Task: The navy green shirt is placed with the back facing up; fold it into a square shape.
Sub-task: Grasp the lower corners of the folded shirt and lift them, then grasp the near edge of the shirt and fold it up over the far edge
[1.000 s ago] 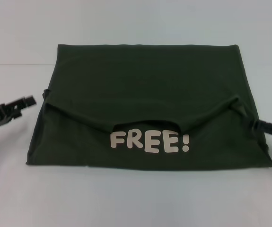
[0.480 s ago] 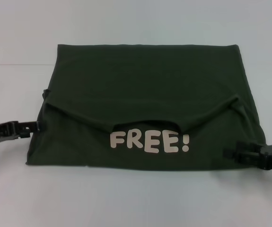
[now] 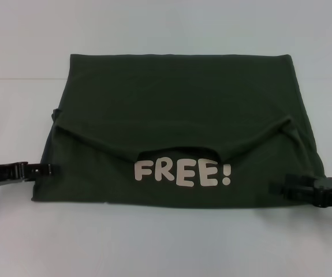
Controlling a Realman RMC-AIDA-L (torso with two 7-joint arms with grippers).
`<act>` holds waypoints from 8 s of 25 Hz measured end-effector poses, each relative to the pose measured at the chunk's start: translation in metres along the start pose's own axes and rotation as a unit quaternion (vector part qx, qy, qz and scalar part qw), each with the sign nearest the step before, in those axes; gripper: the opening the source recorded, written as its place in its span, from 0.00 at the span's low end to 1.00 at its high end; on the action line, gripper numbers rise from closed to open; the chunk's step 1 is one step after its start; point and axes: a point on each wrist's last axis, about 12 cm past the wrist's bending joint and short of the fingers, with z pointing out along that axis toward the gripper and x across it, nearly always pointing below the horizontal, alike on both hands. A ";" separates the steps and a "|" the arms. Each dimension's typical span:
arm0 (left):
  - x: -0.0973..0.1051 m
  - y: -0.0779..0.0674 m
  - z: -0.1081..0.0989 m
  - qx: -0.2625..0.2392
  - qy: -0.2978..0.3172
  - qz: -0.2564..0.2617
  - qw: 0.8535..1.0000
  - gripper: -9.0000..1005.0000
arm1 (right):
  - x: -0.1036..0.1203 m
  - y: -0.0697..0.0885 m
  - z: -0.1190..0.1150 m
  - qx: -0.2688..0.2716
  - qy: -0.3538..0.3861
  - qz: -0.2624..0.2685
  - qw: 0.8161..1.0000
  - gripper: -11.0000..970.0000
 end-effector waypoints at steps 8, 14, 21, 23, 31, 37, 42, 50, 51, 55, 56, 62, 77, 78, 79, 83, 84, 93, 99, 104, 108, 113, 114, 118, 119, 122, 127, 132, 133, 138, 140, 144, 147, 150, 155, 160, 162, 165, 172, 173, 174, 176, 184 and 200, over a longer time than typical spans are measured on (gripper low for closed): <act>0.005 0.000 0.008 -0.012 0.012 0.003 1.000 0.83 | -0.002 0.000 0.002 0.001 0.001 -0.002 1.000 0.96; 0.006 -0.001 0.009 -0.007 0.016 0.001 1.000 0.83 | -0.003 0.000 0.003 0.001 0.002 -0.002 1.000 0.96; 0.005 -0.003 0.009 -0.002 0.019 0.004 1.000 0.83 | -0.005 0.000 0.004 0.000 0.001 -0.004 1.000 0.96; 0.003 -0.004 0.008 -0.002 0.017 0.006 1.000 0.83 | -0.006 0.000 0.005 0.000 0.001 -0.004 1.000 0.96; -0.002 -0.010 0.013 0.004 0.019 0.015 1.000 0.83 | -0.007 0.001 0.008 -0.002 0.005 -0.007 1.000 0.96; 0.000 -0.011 0.016 0.006 0.029 0.018 0.999 0.83 | -0.008 0.000 0.009 0.001 0.006 -0.007 1.000 0.96; 0.001 -0.009 0.013 -0.003 0.044 0.009 0.999 0.83 | -0.008 0.000 0.010 0.002 0.008 -0.009 1.000 0.96; 0.000 -0.013 0.014 0.007 0.056 0.005 0.998 0.81 | -0.010 0.000 0.013 0.001 0.014 -0.014 1.000 0.96; 0.000 -0.013 0.014 0.007 0.057 0.006 0.998 0.80 | -0.011 0.000 0.014 0.001 0.015 -0.015 1.000 0.96; 0.001 -0.014 0.016 0.005 0.064 0.012 0.998 0.78 | -0.012 0.000 0.014 0.001 0.016 -0.016 1.000 0.96; 0.001 -0.014 0.016 0.004 0.067 0.013 0.998 0.77 | -0.012 0.000 0.014 0.001 0.016 -0.016 1.000 0.96; 0.000 -0.011 0.013 -0.008 0.063 0.015 0.998 0.61 | -0.012 0.000 0.014 0.001 0.016 -0.015 1.000 0.96; -0.001 -0.014 0.015 -0.006 0.070 0.036 0.997 0.07 | -0.039 -0.007 -0.010 0.045 0.060 0.022 0.997 0.95; -0.001 -0.014 0.015 -0.006 0.069 0.036 0.997 0.06 | -0.047 -0.007 -0.015 0.056 0.076 0.031 0.995 0.95; -0.001 -0.014 0.015 -0.006 0.068 0.035 0.997 0.06 | -0.056 -0.006 -0.021 0.068 0.091 0.037 0.993 0.95; -0.002 -0.013 0.014 -0.008 0.067 0.036 0.997 0.04 | -0.092 -0.003 -0.040 0.123 0.154 0.077 0.977 0.94; -0.002 -0.012 0.013 -0.008 0.067 0.036 0.997 0.04 | -0.102 -0.002 -0.045 0.138 0.167 0.086 0.972 0.94; -0.004 -0.013 0.013 -0.006 0.064 0.042 0.997 0.04 | -0.123 -0.001 -0.025 0.210 0.259 0.108 0.937 0.93; -0.005 -0.013 0.012 -0.005 0.063 0.043 0.997 0.04 | -0.112 -0.006 -0.005 0.207 0.258 0.106 0.938 0.92; -0.006 -0.014 0.012 -0.006 0.062 0.043 0.997 0.04 | -0.110 -0.005 0.005 0.198 0.249 0.100 0.943 0.91; -0.006 -0.014 0.013 -0.006 0.061 0.043 0.997 0.04 | -0.108 -0.004 0.012 0.190 0.246 0.099 0.945 0.91; -0.006 -0.014 0.013 -0.006 0.060 0.043 0.997 0.04 | -0.102 -0.005 0.018 0.187 0.247 0.102 0.945 0.90; -0.006 -0.014 0.013 -0.007 0.060 0.043 0.997 0.04 | -0.102 -0.005 0.018 0.187 0.247 0.102 0.945 0.90; -0.007 -0.014 0.013 -0.007 0.059 0.043 0.997 0.04 | -0.100 -0.005 0.020 0.187 0.247 0.104 0.945 0.90; -0.008 -0.015 0.013 -0.007 0.059 0.044 0.997 0.04 | -0.100 -0.005 0.020 0.186 0.247 0.104 0.945 0.90; -0.009 -0.014 0.013 -0.007 0.057 0.043 0.997 0.04 | -0.097 -0.006 0.023 0.189 0.254 0.108 0.943 0.89; -0.010 -0.015 0.012 -0.007 0.053 0.043 0.998 0.04 | -0.098 -0.008 0.023 0.201 0.262 0.100 0.939 0.89; -0.011 -0.015 0.012 -0.006 0.052 0.044 0.998 0.04 | -0.097 -0.008 0.022 0.201 0.266 0.099 0.938 0.67; -0.011 -0.015 0.012 -0.006 0.052 0.044 0.998 0.04 | -0.097 -0.008 0.022 0.201 0.265 0.098 0.938 0.60; -0.011 -0.015 0.012 -0.006 0.052 0.044 0.998 0.04 | -0.097 -0.008 0.022 0.198 0.266 0.096 0.938 0.39; -0.011 -0.015 0.012 -0.006 0.052 0.044 0.998 0.04 | -0.097 -0.008 0.022 0.197 0.266 0.096 0.939 0.35; -0.011 -0.015 0.012 -0.006 0.050 0.042 0.998 0.04 | -0.096 -0.008 0.022 0.197 0.266 0.097 0.939 0.26; -0.012 -0.014 0.011 -0.006 0.048 0.041 0.998 0.04 | -0.097 -0.008 0.021 0.197 0.266 0.095 0.939 0.18; -0.013 -0.013 0.008 -0.005 0.048 0.039 0.998 0.04 | -0.098 -0.008 0.020 0.195 0.268 0.091 0.939 0.08; -0.012 -0.014 0.003 0.010 0.060 0.033 0.998 0.04 | -0.098 -0.003 0.014 0.173 0.290 0.087 0.937 0.05; -0.005 -0.016 -0.008 0.037 0.093 0.011 0.995 0.04 | -0.087 0.004 0.005 0.139 0.329 0.096 0.929 0.05; -0.001 -0.017 -0.015 0.051 0.109 0.000 0.993 0.04 | -0.081 0.007 0.001 0.120 0.345 0.096 0.926 0.05; 0.006 -0.019 -0.025 0.075 0.136 -0.013 0.988 0.04 | -0.072 0.013 -0.005 0.080 0.369 0.090 0.922 0.05; 0.026 -0.026 -0.040 0.114 0.235 -0.026 0.965 0.04 | -0.051 0.022 -0.014 0.023 0.409 0.083 0.908 0.05; 0.028 -0.027 -0.041 0.120 0.243 -0.028 0.962 0.04 | -0.047 0.022 -0.014 0.017 0.414 0.082 0.906 0.05; 0.031 -0.029 -0.043 0.128 0.252 -0.030 0.959 0.04 | -0.044 0.023 -0.014 0.012 0.419 0.080 0.904 0.05; 0.034 -0.031 -0.045 0.141 0.264 -0.032 0.954 0.04 | -0.039 0.024 -0.014 0.004 0.427 0.079 0.901 0.05; 0.038 -0.036 -0.049 0.165 0.281 -0.037 0.945 0.04 | -0.031 0.024 -0.015 -0.007 0.430 0.083 0.899 0.05; -0.017 -0.023 -0.053 0.152 0.047 -0.067 0.985 0.04 | -0.071 0.009 -0.034 -0.026 0.204 0.130 0.970 0.05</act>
